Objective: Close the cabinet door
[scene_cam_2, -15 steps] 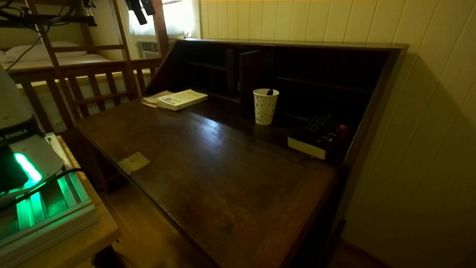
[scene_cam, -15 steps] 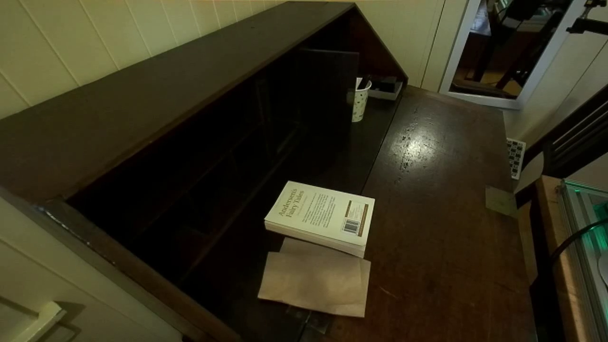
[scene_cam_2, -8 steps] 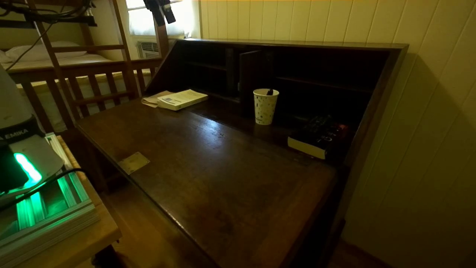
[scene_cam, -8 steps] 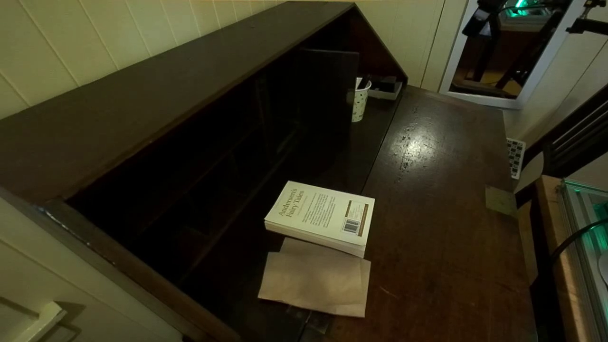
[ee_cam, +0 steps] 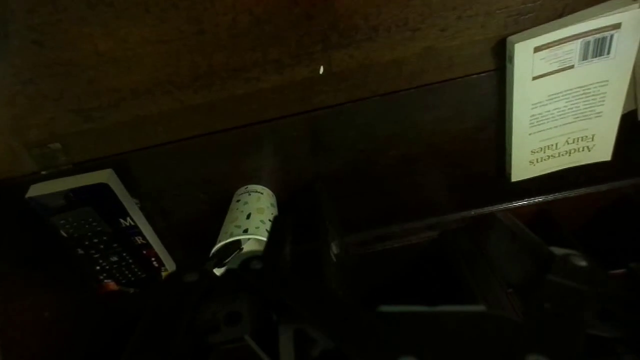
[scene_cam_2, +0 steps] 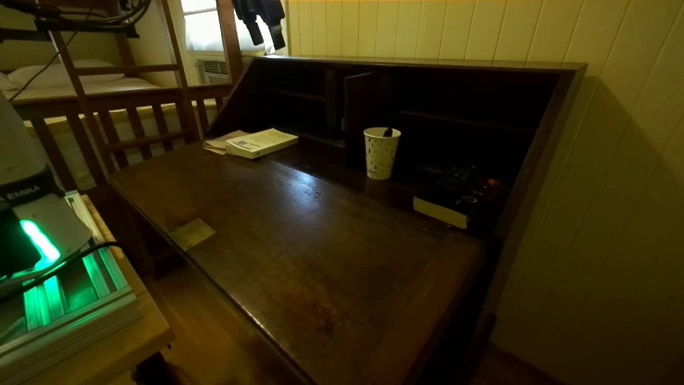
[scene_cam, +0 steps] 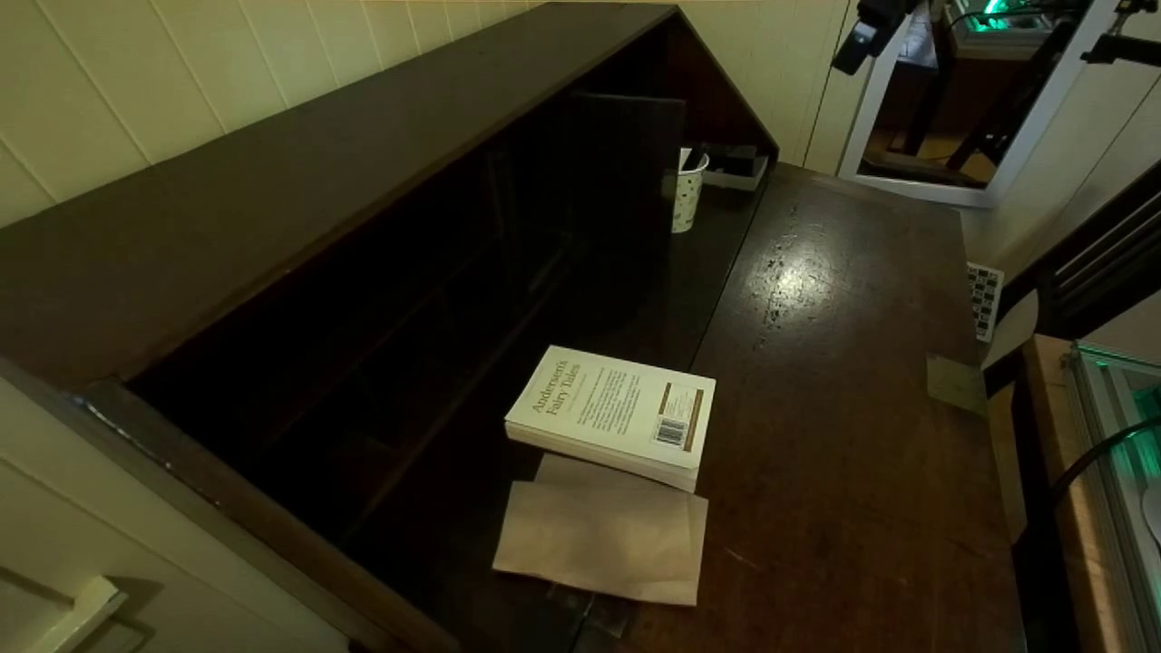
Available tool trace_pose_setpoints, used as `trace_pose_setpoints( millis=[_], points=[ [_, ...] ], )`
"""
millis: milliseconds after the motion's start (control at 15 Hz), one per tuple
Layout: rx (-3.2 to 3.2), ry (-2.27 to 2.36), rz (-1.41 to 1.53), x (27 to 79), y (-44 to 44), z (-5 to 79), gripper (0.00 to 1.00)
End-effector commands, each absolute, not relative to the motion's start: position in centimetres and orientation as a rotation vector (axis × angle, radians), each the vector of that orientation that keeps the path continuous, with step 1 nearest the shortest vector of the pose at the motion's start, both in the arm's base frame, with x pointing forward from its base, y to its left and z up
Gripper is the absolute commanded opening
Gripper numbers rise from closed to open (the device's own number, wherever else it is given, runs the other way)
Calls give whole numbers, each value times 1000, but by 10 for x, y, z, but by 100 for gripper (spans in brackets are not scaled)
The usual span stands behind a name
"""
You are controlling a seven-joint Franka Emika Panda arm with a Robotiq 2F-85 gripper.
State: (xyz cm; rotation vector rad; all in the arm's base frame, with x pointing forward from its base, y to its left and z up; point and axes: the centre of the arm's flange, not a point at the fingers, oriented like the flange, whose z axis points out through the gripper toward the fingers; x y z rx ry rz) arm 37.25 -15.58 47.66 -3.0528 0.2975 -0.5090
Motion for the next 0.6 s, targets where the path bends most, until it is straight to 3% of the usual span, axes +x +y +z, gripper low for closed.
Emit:
trace_pose_setpoints(
  millis=[0,533],
  points=[
    [-3015,287,-485,400,-182,470,100],
    [-3038,323,-451,400,-184,465,100]
  ],
)
